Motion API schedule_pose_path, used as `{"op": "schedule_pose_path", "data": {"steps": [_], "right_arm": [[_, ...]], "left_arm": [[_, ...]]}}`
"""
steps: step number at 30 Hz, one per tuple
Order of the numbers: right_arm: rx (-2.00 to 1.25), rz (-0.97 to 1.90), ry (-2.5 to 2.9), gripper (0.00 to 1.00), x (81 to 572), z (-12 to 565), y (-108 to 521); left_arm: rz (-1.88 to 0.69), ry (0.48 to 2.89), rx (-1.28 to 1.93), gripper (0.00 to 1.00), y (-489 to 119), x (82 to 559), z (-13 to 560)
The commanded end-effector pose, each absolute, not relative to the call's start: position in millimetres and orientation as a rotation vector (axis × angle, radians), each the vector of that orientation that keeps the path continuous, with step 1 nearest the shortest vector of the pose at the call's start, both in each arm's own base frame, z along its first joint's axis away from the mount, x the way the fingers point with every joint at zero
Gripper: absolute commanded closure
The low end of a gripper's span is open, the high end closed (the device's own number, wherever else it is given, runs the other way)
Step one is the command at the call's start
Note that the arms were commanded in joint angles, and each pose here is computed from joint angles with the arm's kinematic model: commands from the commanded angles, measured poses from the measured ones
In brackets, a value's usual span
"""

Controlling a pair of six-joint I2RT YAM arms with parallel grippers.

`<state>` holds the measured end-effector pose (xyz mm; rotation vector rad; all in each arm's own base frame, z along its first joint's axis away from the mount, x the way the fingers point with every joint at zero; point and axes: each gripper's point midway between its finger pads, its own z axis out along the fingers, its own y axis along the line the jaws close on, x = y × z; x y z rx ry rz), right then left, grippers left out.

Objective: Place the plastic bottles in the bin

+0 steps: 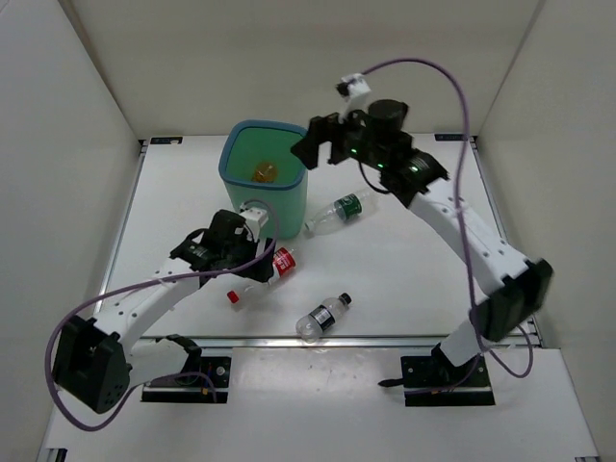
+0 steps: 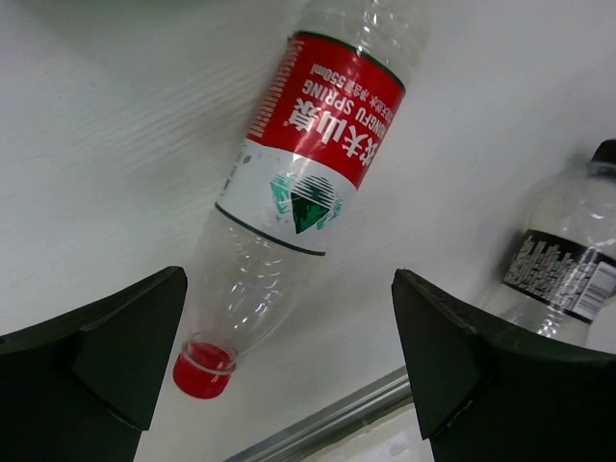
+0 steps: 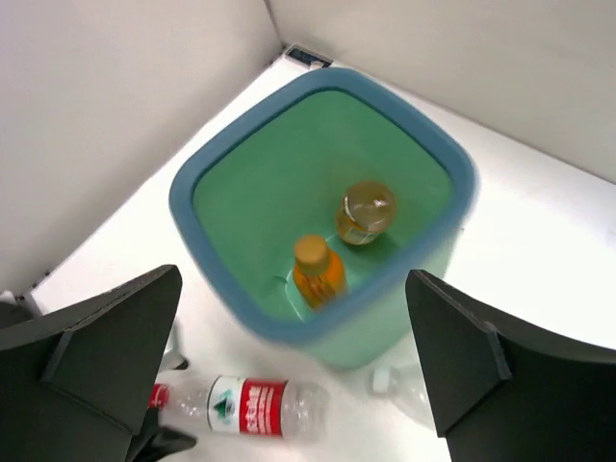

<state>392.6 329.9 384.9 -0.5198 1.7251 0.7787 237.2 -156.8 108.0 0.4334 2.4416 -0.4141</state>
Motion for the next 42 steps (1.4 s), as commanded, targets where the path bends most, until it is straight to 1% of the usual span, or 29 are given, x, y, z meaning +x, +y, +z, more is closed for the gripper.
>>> {"op": "schedule_pose_path", "data": {"steps": [1, 3, 4, 6, 7, 8, 11, 13, 14, 15, 17, 18, 20, 22, 24, 26, 27, 29, 30, 31, 32, 33, 34, 35, 36, 38, 39, 41, 42], "right_arm": [[-0.426, 0.788, 1.720, 0.00, 370.7, 387.7, 277.8], [-0.343, 0.793, 1.794, 0.01, 354.3, 356.1, 244.8], [-0.282, 0.816, 1.798, 0.01, 348.3, 360.0, 225.1], [-0.199, 0.845, 1.858, 0.02, 339.1, 333.6, 192.7], [-0.182, 0.856, 1.829, 0.02, 330.0, 340.7, 184.9], [-0.150, 0.859, 1.868, 0.02, 327.2, 319.6, 176.1], [-0.115, 0.847, 1.885, 0.02, 309.7, 306.8, 157.1], [-0.093, 0.816, 1.924, 0.03, 299.9, 296.4, 147.9], [-0.087, 0.798, 1.948, 0.03, 297.3, 286.2, 145.7], [-0.058, 0.759, 1.970, 0.03, 294.7, 276.7, 137.2], [-0.036, 0.717, 1.997, 0.03, 287.7, 263.0, 127.3], [-0.014, 0.706, 2.022, 0.04, 282.8, 253.3, 122.5], [0.007, 0.691, 2.051, 0.04, 275.5, 241.4, 114.4], [0.002, 0.675, 2.116, 0.03, 262.4, 218.9, 109.9], [-0.006, 0.618, 2.160, 0.04, 255.8, 201.3, 103.3], [0.025, 0.544, 2.236, 0.04, 249.9, 178.3, 97.1], [0.030, 0.521, 2.265, 0.04, 247.0, 167.9, 98.0], [0.056, 0.472, 2.308, 0.04, 246.5, 152.6, 97.2], [0.057, 0.458, 2.305, 0.02, 246.6, 152.4, 99.1], [0.063, 0.454, 2.298, 0.03, 248.6, 150.5, 101.1], [0.059, 0.472, 2.289, 0.03, 250.6, 149.5, 104.7], [0.055, 0.491, 2.283, 0.03, 252.6, 149.8, 107.9], [0.054, 0.523, 2.268, 0.03, 254.4, 154.3, 109.9], [0.068, 0.544, 2.279, 0.04, 253.0, 151.0, 111.1], [0.058, 0.573, 2.272, 0.04, 254.8, 153.9, 114.3], [0.049, 0.604, 2.249, 0.04, 254.2, 156.3, 119.9], [0.040, 0.591, 2.246, 0.04, 255.1, 153.8, 120.5], [0.056, 0.564, 2.245, 0.04, 258.6, 150.8, 117.6], [0.072, 0.561, 2.272, 0.04, 257.3, 146.4, 116.7]], "left_arm": [[-0.441, 2.432, 0.563, 0.01, -169.6, 237.8, 94.7], [-0.436, 2.449, 0.590, 0.01, -174.2, 242.0, 85.4], [-0.431, 2.463, 0.602, 0.02, -175.6, 242.9, 79.3], [-0.395, 2.484, 0.612, 0.01, -177.1, 246.4, 69.5], [-0.348, 2.490, 0.611, 0.01, -176.3, 251.5, 64.1], [-0.341, 2.490, 0.625, 0.02, -180.3, 251.4, 61.6], [-0.301, 2.508, 0.647, 0.01, -188.2, 252.0, 52.2], [-0.327, 2.510, 0.666, 0.05, -196.6, 247.6, 50.4], [-0.334, 2.514, 0.665, 0.13, -197.1, 245.8, 50.2], [-0.350, 2.503, 0.660, 0.25, -199.4, 243.2, 54.4], [-0.389, 2.457, 0.645, 0.43, -204.9, 241.6, 69.9], [-0.420, 2.436, 0.657, 0.47, -207.3, 238.5, 77.1], [-0.520, 2.354, 0.631, 0.51, -219.3, 234.9, 103.3], [-0.660, 2.198, 0.608, 0.52, -232.3, 229.0, 154.1], [-0.757, 2.085, 0.610, 0.55, -241.3, 219.3, 196.9], [-0.848, 1.932, 0.618, 0.52, -249.9, 212.4, 250.1], [-0.863, 1.885, 0.601, 0.50, -251.1, 214.3, 266.4], [-0.849, 1.757, 0.508, 0.49, -241.9, 227.3, 320.0], [-0.827, 1.705, 0.454, 0.42, -236.5, 237.5, 344.6], [-0.762, 1.693, 0.368, 0.40, -222.9, 255.2, 352.3], [-0.693, 1.631, 0.256, 0.44, -205.9, 278.7, 374.2], [-0.649, 1.620, 0.186, 0.51, -196.6, 294.3, 378.4], [-0.626, 1.556, 0.141, 0.44, -186.2, 310.1, 393.1], [-0.609, 1.548, 0.118, 0.43, -181.1, 324.6, 389.9], [-0.618, 1.478, 0.098, 0.47, -180.6, 336.6, 401.2], [-0.593, 1.422, 0.063, 0.47, -177.9, 359.0, 410.7], [-0.555, 1.396, 0.058, 0.49, -182.1, 369.9, 417.5], [-0.495, 1.345, 0.076, 0.49, -186.3, 386.9, 425.4], [-0.446, 1.355, 0.057, 0.49, -185.0, 396.1, 413.6]]}}
